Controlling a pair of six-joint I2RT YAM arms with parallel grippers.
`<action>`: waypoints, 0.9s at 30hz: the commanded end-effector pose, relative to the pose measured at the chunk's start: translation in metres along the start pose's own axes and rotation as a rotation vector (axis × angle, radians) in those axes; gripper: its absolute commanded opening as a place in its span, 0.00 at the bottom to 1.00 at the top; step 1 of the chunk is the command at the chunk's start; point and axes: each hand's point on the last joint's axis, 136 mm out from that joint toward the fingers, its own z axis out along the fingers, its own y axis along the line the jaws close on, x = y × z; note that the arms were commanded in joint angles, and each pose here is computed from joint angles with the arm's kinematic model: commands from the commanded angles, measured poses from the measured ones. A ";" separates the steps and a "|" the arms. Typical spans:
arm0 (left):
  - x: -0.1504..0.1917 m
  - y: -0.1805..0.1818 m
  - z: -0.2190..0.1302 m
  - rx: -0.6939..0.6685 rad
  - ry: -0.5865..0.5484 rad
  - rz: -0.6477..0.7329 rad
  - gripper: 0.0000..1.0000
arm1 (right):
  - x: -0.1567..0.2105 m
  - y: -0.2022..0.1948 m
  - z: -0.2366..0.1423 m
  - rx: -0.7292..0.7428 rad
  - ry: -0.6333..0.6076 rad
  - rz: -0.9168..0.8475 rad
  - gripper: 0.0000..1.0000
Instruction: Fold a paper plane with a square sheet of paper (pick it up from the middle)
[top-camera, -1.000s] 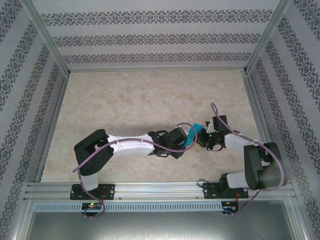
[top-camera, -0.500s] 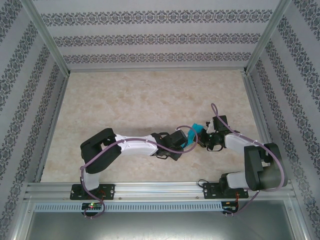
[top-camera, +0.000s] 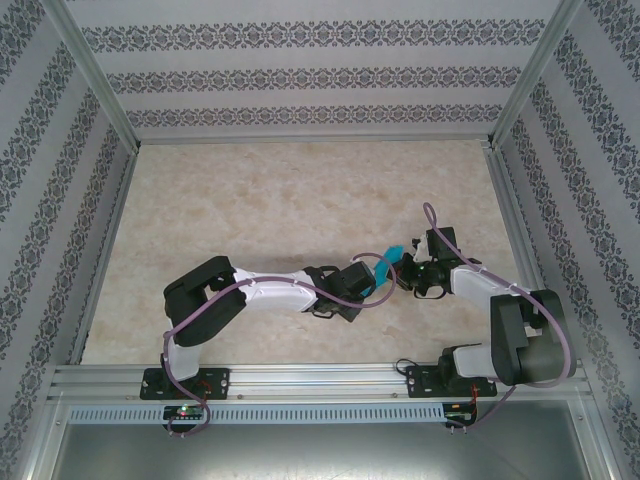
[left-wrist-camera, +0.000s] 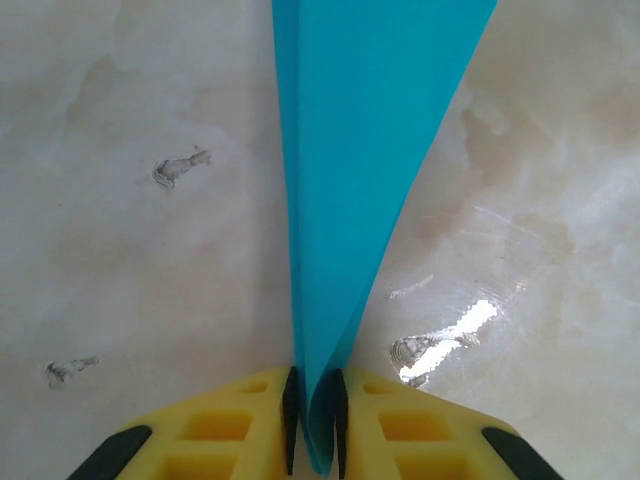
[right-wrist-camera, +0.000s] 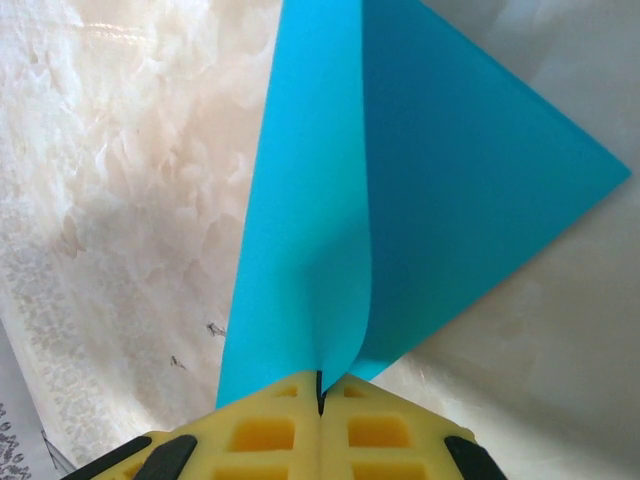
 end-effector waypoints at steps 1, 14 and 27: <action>0.009 0.012 0.006 -0.046 0.044 0.035 0.19 | -0.005 0.001 -0.004 0.012 -0.017 -0.018 0.00; 0.014 0.018 0.009 -0.077 0.066 0.071 0.14 | -0.006 -0.011 -0.003 0.083 -0.008 -0.020 0.00; 0.019 0.018 0.011 -0.077 0.087 0.094 0.14 | -0.005 -0.027 -0.006 0.174 -0.009 -0.023 0.00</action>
